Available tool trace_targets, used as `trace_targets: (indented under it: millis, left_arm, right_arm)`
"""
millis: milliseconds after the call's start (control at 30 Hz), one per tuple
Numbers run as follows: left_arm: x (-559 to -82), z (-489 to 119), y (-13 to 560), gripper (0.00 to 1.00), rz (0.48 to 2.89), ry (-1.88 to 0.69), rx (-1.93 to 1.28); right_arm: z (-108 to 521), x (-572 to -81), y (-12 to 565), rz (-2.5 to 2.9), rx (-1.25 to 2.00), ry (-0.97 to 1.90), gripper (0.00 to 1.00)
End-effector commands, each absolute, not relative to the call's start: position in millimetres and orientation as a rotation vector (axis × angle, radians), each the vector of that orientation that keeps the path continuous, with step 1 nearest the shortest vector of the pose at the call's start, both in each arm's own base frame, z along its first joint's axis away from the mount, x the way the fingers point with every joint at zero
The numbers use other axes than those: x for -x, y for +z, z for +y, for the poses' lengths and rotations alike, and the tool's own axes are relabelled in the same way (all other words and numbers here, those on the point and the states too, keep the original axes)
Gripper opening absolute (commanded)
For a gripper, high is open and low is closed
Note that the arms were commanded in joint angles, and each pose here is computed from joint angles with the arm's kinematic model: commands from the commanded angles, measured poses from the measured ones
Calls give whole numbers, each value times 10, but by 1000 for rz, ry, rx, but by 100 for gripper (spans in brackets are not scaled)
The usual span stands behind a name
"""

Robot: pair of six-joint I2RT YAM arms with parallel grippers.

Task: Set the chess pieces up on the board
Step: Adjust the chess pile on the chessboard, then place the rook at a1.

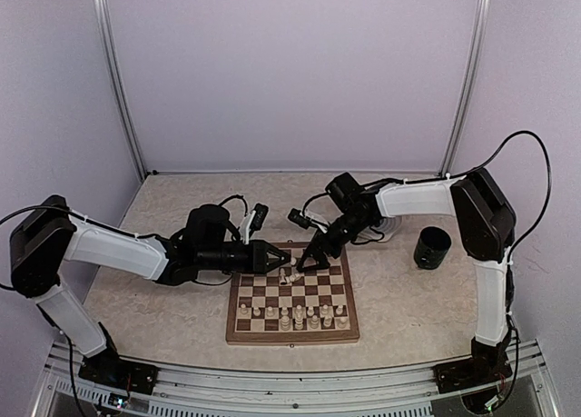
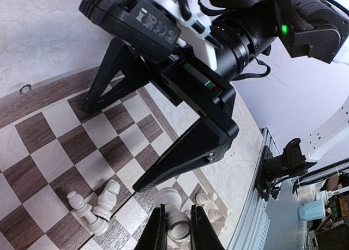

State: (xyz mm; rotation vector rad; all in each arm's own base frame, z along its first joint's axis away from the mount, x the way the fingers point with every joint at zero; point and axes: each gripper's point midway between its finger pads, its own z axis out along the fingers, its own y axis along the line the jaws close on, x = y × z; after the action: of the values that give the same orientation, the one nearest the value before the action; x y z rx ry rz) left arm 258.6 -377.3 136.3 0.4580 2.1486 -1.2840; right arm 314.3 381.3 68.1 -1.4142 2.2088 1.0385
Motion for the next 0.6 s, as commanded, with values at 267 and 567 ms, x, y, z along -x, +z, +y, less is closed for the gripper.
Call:
trace_targets:
  millis: [267, 567]
  left_arm:
    - [-2615, -3649, 1460, 0, 2240, -999, -610]
    - [-1813, -3179, 1379, 0, 2513, -680, -775]
  right_arm:
    - [3573, -3283, 1189, 2063, 1429, 873, 99]
    - [3481, -3335, 1370, 2009, 1442, 813, 99]
